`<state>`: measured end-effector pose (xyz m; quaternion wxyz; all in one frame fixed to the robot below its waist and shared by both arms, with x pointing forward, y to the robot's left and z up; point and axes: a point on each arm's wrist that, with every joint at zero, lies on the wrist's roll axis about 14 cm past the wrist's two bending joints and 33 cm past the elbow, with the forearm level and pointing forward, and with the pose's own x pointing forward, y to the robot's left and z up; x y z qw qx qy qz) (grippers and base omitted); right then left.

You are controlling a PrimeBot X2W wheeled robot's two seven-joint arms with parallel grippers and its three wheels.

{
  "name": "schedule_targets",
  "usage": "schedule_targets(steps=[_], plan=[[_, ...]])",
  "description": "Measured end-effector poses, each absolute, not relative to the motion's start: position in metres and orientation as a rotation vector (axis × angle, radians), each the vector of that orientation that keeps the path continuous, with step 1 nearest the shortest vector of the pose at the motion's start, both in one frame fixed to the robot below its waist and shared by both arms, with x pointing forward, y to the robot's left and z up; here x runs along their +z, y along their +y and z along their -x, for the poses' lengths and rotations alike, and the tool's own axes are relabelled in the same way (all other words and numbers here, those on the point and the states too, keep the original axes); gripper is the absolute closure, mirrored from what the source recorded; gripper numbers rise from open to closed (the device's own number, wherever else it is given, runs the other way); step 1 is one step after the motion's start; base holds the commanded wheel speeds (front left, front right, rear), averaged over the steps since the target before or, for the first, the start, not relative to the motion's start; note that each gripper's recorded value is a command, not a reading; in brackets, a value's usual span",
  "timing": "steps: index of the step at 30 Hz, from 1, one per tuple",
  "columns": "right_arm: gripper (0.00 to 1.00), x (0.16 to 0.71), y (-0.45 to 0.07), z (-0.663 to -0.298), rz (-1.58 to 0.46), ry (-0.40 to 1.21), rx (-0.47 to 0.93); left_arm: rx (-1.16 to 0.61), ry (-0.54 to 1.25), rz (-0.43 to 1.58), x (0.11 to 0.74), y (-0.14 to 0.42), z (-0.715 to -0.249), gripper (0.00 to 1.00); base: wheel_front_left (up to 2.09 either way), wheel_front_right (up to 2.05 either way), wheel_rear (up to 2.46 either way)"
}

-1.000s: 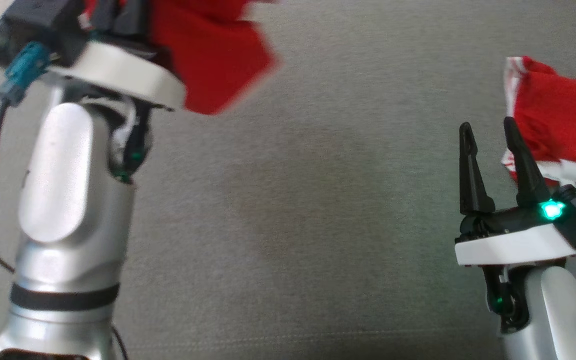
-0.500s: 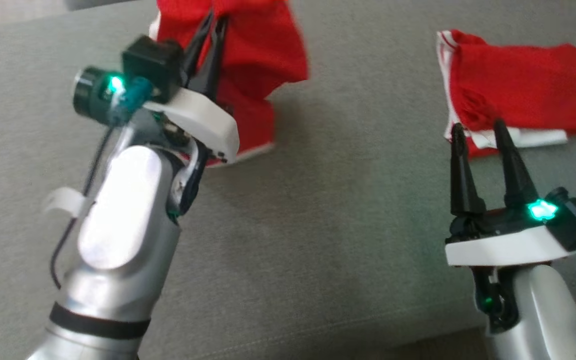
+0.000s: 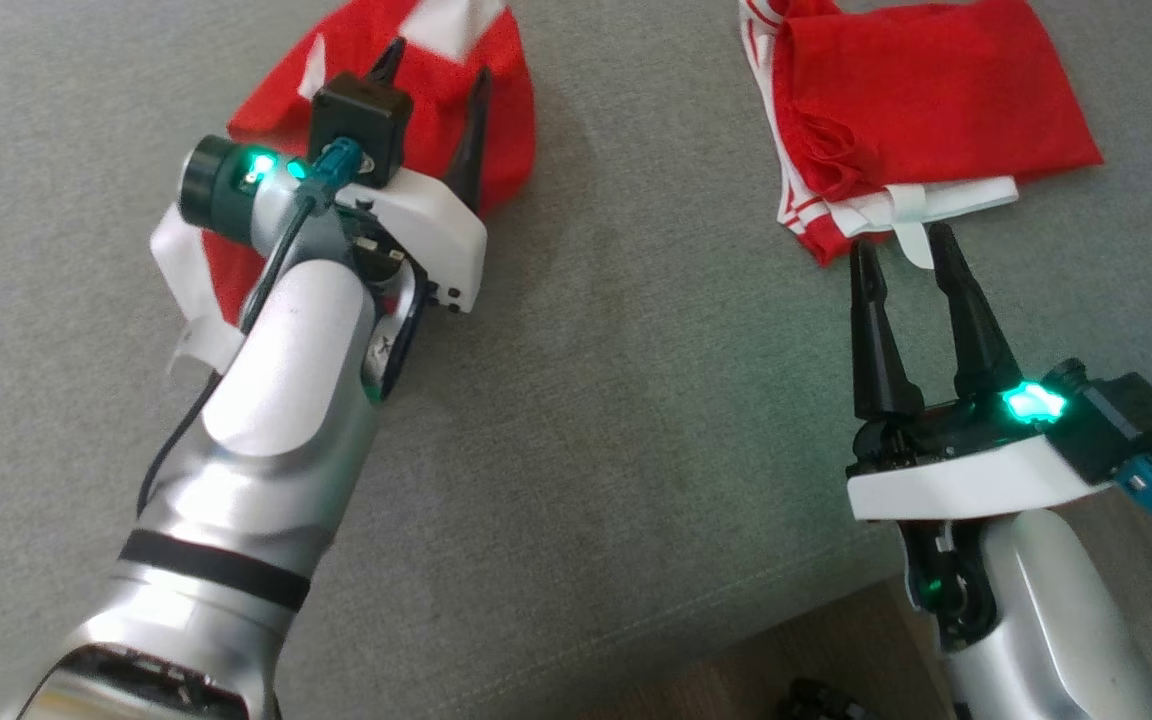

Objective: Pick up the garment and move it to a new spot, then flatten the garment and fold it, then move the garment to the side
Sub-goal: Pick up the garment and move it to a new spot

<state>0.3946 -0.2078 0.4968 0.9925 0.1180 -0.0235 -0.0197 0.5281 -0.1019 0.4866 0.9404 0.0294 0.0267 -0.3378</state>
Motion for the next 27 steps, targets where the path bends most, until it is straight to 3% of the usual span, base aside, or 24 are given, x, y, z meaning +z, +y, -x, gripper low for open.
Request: schedule_targets(steps=[6, 19, 27], plan=[[0.00, 0.496, -0.212, -0.395, -0.235, -0.053, -0.053, -0.688, 0.019, -0.004, 0.492, -0.106, -0.526, 0.00, 0.00, 0.00, 0.00], [0.00, 0.509, -0.177, -0.417, -0.240, -0.088, 0.062, -0.581, -0.101, -0.004, 0.538, -0.054, -0.526, 0.00, 0.00, 0.00, 0.00], [0.00, 0.510, -0.156, -0.411, -0.248, -0.072, 0.118, -0.362, -0.094, 0.016, 0.531, 0.036, -0.497, 0.00, 0.00, 0.00, 0.00]])
